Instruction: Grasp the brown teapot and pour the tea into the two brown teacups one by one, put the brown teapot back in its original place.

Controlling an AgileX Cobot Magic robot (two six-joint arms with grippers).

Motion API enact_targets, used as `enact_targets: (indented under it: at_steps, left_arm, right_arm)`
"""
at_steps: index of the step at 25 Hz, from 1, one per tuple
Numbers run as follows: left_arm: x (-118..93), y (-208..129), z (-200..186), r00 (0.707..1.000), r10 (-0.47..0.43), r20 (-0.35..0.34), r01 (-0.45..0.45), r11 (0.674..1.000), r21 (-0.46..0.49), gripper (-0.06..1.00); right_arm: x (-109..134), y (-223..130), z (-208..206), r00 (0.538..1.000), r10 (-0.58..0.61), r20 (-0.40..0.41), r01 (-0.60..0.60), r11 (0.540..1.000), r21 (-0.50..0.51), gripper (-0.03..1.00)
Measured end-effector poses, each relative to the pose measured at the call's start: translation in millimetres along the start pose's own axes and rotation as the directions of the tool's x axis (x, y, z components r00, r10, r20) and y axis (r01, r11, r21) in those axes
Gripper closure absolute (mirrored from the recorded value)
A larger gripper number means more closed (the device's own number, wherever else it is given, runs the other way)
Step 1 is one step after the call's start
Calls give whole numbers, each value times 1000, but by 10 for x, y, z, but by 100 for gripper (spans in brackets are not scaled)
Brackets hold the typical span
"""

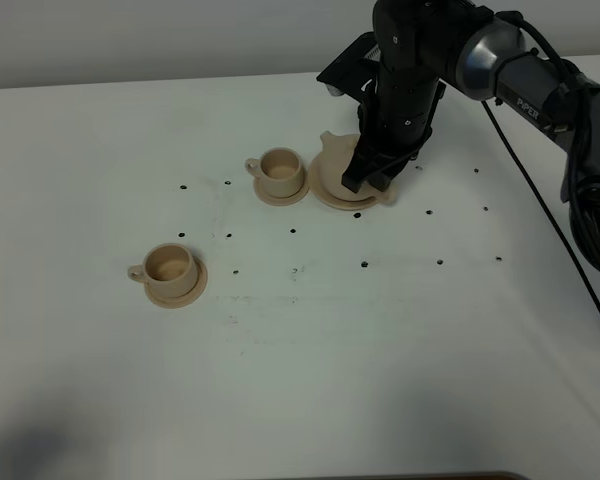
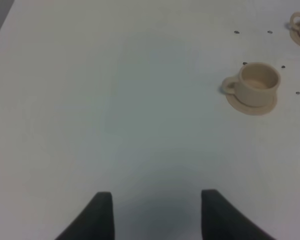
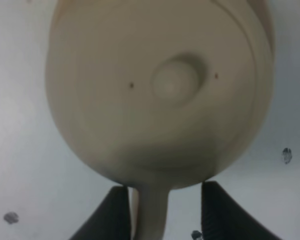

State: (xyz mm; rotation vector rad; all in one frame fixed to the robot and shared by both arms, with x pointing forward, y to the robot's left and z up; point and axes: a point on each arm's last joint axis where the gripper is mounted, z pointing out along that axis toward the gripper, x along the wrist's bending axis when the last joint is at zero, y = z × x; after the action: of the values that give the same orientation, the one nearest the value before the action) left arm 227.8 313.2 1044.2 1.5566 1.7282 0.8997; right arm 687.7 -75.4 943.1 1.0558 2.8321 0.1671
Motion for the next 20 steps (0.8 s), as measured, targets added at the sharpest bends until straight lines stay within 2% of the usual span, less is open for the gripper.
enact_targets:
  at_steps: [8, 17, 20]
  left_arm:
    - [0, 0, 0, 1000, 0, 0, 0, 1000, 0, 51]
    - [0, 0, 0, 1000, 0, 0, 0, 1000, 0, 51]
    - [0, 0, 0, 1000, 0, 0, 0, 1000, 0, 51]
  right_arm:
    - [8, -19, 83, 1000, -3, -12, 3, 1000, 30, 73]
    - [9, -14, 89, 1000, -10, -13, 10, 1000, 25, 86]
    - [9, -13, 89, 1000, -10, -14, 10, 1000, 23, 87]
